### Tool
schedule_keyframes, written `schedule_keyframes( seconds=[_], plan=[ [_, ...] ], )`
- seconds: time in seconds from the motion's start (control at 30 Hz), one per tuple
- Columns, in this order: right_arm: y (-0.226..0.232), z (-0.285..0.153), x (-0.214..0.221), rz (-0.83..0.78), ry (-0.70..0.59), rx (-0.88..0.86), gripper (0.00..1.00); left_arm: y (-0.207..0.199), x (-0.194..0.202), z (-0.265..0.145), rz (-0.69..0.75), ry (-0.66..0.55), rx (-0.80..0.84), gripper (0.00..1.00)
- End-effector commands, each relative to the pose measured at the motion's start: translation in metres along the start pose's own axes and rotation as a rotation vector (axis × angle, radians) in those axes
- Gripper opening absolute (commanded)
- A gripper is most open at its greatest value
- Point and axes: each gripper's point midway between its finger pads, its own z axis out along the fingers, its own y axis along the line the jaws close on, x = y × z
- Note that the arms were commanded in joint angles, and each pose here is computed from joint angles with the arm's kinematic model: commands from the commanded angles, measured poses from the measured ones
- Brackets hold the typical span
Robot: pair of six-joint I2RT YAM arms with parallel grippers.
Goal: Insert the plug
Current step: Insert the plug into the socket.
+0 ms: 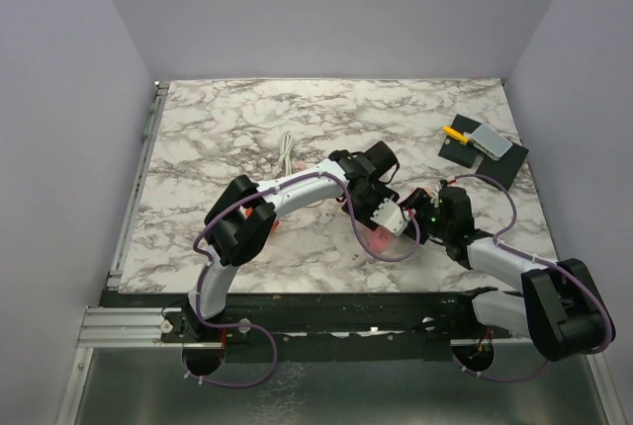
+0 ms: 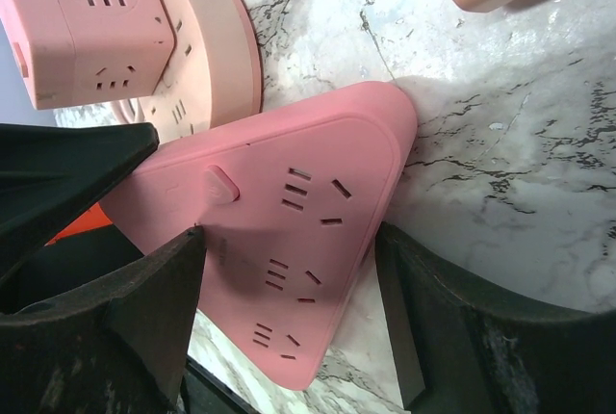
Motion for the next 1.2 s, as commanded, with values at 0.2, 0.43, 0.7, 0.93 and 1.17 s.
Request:
schedule_keyframes(
  seconds=[0.2,0.43,0.7,0.93,1.17],
  plan=[
    [-0.044,-0.001,0.044,0.042,0.152,0.133,0.73,0.063,-0.061,-0.04,0.113,-0.145,-0.241,0.6],
    [-0.044,0.005,0.044,0.045,0.161,0.133,0.74,0.075,-0.048,-0.053,0.083,-0.091,-0.308,0.7],
    [-0.045,0.004,0.042,0.054,0.155,0.141,0.74,0.085,-0.045,-0.072,0.031,-0.084,-0.38,0.99],
    [-0.046,0.005,0.042,0.045,0.165,0.153,0.75,0.075,-0.024,-0.096,-0.048,-0.057,-0.393,0.99],
    [-0.041,-0.004,0.039,-0.001,0.166,0.157,0.76,0.086,0.053,-0.13,-0.201,0.015,-0.427,0.99]
  ],
)
